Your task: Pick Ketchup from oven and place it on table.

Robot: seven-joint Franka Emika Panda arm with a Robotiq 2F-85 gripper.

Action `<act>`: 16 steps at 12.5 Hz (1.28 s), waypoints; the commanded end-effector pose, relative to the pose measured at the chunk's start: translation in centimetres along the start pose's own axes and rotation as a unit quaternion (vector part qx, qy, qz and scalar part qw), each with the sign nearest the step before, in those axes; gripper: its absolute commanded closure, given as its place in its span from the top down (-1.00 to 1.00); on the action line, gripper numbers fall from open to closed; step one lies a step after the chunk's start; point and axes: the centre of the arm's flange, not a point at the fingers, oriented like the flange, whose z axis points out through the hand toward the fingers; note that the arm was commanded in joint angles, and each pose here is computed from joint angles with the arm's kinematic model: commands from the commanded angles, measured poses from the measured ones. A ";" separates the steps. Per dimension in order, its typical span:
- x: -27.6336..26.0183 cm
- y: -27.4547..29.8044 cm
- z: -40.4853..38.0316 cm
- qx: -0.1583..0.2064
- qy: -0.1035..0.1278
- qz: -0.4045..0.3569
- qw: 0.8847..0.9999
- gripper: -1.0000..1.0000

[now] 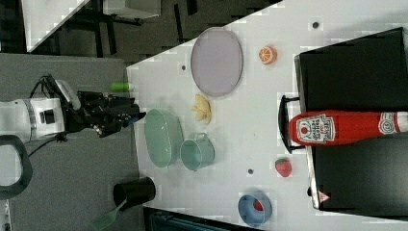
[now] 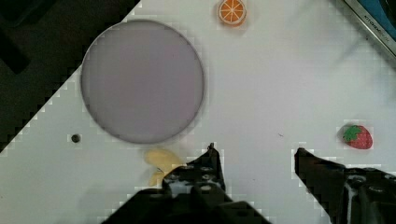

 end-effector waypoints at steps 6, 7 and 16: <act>-1.9 12.9 -8.7 0.002 0.014 0.077 0.997 1.00; -0.3 14.3 -8.5 0.007 0.017 0.096 0.995 1.00; 15.9 28.3 2.0 -0.003 0.033 0.286 0.958 1.00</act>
